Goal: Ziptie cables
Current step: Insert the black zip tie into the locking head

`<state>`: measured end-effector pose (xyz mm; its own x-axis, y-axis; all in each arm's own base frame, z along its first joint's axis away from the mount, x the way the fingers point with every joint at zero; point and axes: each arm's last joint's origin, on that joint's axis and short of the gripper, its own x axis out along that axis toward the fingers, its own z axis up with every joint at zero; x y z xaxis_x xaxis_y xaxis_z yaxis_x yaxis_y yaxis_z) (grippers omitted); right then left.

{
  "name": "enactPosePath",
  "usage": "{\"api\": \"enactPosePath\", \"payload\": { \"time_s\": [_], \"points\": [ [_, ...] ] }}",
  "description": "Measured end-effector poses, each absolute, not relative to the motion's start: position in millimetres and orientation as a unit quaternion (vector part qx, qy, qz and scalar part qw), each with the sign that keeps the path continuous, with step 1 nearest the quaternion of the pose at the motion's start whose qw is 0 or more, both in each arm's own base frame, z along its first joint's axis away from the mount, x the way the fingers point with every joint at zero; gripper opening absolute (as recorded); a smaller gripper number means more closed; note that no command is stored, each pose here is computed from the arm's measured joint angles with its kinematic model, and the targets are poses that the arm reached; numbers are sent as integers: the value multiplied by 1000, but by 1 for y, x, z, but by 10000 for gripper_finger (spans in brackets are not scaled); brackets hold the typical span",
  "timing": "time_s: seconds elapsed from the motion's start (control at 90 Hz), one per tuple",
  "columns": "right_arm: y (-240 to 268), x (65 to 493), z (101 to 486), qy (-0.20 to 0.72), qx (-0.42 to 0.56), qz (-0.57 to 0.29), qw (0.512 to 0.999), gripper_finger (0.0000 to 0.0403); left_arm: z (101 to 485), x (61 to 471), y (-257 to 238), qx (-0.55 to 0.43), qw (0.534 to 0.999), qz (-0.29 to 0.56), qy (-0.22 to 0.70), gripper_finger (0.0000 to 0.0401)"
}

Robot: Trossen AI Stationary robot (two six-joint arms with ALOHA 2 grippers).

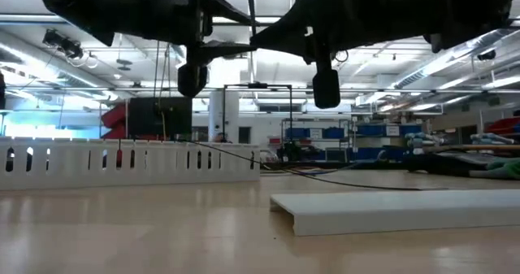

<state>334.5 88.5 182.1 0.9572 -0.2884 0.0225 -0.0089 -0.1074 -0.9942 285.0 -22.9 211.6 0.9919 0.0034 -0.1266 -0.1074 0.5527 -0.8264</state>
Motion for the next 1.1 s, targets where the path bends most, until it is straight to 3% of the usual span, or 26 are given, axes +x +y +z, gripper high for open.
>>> {"api": "enactPosePath", "payload": {
  "time_s": [0.422, 1.1],
  "points": [
    [89, 335, 183, 80, -725, -98, 677, 0, 212, 285, -23, -458, 887, 31, 55, 127],
    [82, 337, 188, 55, -715, -105, 689, 0, 212, 285, -23, -425, 903, 33, 53, 27]
  ]
}}
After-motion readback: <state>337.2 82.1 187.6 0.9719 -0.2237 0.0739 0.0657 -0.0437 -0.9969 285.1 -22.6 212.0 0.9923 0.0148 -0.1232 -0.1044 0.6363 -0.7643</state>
